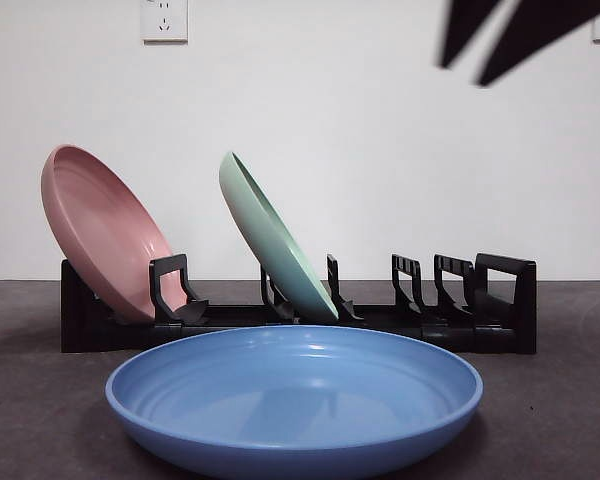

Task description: Place the plate

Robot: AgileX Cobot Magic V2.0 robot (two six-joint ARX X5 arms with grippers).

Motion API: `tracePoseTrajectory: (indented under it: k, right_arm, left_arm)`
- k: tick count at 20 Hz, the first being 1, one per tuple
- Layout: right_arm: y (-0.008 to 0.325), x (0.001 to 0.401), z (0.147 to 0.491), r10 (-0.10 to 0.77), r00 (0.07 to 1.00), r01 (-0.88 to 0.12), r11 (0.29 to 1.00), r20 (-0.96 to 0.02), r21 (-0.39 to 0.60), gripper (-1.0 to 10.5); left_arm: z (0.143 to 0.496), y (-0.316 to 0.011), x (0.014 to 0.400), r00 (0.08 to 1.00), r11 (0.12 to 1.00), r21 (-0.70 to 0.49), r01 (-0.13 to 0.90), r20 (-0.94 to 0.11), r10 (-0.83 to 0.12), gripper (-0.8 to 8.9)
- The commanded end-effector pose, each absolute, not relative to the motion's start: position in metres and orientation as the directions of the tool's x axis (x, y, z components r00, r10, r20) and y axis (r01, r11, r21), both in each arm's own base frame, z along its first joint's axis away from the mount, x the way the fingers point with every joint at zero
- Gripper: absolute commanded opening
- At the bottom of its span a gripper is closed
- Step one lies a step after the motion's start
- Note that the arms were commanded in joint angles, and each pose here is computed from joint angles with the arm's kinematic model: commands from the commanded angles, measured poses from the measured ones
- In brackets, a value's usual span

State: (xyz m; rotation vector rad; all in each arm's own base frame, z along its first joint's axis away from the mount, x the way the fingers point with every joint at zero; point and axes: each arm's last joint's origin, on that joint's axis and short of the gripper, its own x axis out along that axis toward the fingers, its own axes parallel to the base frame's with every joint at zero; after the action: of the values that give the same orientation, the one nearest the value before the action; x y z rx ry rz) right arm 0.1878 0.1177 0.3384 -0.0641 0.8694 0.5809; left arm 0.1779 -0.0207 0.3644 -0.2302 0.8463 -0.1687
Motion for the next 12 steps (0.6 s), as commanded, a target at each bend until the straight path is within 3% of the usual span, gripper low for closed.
tracePoseTrajectory:
  k: [1, 6, 12]
  right_arm:
    - [0.097, 0.192, 0.343, 0.405, 0.541, -0.404, 0.894, -0.737, 0.195, 2.1]
    - [0.068, 0.192, 0.344, 0.326, 0.562, -0.306, 0.936, -0.76, 0.175, 2.1]
    - [0.063, 0.192, 0.343, 0.306, 0.553, -0.292, 0.942, -0.775, 0.164, 2.1]
  left_arm:
    - [0.369, -0.031, 0.196, 0.643, 0.96, -0.269, 0.079, -0.722, -0.255, 2.83]
    - [0.368, -0.058, 0.24, 0.621, 0.994, -0.088, 0.065, -0.776, -0.109, 2.83]
    - [0.355, -0.085, 0.285, 0.612, 0.997, 0.04, 0.064, -0.791, -0.007, 2.83]
